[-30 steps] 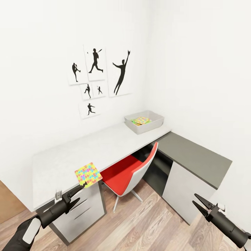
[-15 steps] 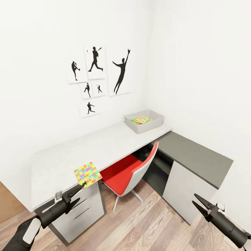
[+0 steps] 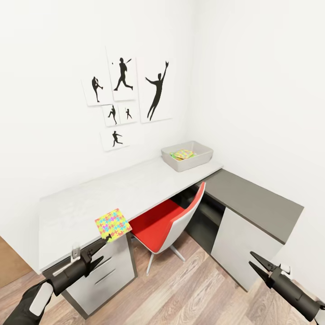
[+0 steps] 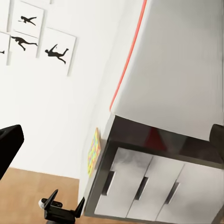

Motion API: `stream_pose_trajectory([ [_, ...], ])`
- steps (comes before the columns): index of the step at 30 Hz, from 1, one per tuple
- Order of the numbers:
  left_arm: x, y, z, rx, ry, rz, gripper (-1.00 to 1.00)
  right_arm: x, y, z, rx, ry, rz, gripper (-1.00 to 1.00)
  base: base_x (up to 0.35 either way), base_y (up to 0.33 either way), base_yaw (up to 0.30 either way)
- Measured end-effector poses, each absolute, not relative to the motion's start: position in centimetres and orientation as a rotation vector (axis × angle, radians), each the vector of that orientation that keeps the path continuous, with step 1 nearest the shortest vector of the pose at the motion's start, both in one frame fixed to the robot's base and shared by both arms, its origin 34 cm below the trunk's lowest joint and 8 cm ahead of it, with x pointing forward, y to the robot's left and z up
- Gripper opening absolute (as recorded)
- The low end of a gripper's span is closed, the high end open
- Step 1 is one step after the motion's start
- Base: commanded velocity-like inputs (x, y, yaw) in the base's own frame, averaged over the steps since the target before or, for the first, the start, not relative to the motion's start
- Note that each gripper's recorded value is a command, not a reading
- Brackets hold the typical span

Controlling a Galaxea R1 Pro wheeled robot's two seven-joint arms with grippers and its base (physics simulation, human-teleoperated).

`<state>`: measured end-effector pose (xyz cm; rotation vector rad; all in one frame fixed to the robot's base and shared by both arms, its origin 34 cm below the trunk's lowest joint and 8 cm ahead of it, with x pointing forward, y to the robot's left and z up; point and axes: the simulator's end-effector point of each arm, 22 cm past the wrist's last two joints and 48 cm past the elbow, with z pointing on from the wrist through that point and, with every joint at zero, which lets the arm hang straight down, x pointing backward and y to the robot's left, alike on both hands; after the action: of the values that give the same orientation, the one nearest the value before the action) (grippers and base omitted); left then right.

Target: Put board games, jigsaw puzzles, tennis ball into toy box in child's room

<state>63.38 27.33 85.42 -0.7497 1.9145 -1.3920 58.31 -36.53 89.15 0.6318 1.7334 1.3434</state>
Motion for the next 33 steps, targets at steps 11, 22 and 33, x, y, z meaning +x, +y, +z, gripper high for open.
stream_pose_trajectory([
  [11, 63.7, 27.3, 84.3, -0.748, 1.911, -1.394, 1.00, 58.6, -36.7, 87.7, 0.638, 1.740, 1.334, 1.00, 0.000, 0.000, 0.000],
  [22, 63.9, 27.1, 83.0, -0.747, 1.909, -1.396, 1.00, 58.8, -36.7, 86.4, 0.640, 1.742, 1.332, 1.00, 0.000, 0.000, 0.000],
  [33, 64.1, 27.0, 81.6, -0.744, 1.909, -1.397, 1.00, 58.9, -36.6, 84.9, 0.641, 1.743, 1.336, 1.00, 0.000, 0.000, 0.000],
])
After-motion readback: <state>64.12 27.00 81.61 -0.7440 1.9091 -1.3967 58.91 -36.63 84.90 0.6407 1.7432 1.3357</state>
